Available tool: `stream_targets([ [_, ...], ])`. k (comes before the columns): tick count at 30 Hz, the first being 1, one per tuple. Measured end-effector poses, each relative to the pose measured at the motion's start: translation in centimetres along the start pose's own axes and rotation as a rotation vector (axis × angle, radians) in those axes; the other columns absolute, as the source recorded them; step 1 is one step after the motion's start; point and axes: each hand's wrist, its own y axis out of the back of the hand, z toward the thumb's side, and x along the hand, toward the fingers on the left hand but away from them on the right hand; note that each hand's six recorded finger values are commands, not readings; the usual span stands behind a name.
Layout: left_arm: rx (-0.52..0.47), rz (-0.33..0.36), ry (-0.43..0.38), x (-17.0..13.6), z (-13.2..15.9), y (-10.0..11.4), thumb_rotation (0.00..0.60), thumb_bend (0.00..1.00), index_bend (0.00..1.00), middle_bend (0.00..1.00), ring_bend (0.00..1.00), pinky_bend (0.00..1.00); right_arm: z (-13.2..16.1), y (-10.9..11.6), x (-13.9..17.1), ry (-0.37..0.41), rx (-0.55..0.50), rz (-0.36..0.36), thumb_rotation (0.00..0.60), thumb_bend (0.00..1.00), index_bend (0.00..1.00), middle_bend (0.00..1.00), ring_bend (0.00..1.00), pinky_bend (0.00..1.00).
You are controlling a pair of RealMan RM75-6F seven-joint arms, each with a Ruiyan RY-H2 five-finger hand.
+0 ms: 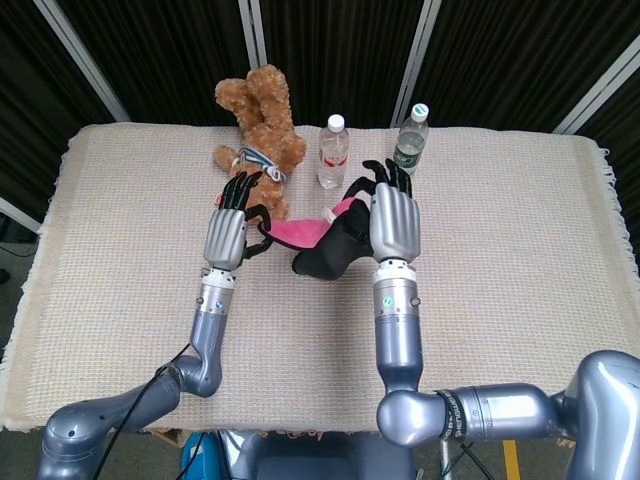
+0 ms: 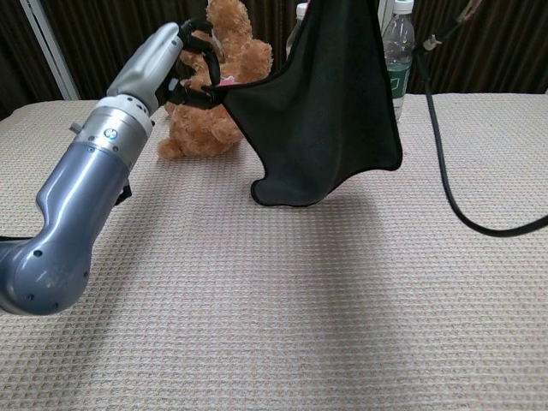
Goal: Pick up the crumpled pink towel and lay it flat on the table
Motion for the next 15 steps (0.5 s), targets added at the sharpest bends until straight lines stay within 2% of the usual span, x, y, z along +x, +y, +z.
stream_targets([
  [9, 0.014, 0.012, -0.022, 2.8, 2.7, 2.4, 0.6, 0.51, 0.66, 0.08, 0.0, 0.0, -3.0, 0.9, -1.3, -0.015, 0.012, 0.046, 0.6, 0.6, 0.73, 0.2, 0.0, 0.0],
  [15, 0.052, 0.025, -0.031, 4.5, 4.2, 3.6, 0.6, 0.51, 0.66, 0.09, 0.0, 0.0, -3.3, 2.1, -2.4, 0.013, 0.005, 0.035, 0.6, 0.6, 0.73, 0.2, 0.0, 0.0],
])
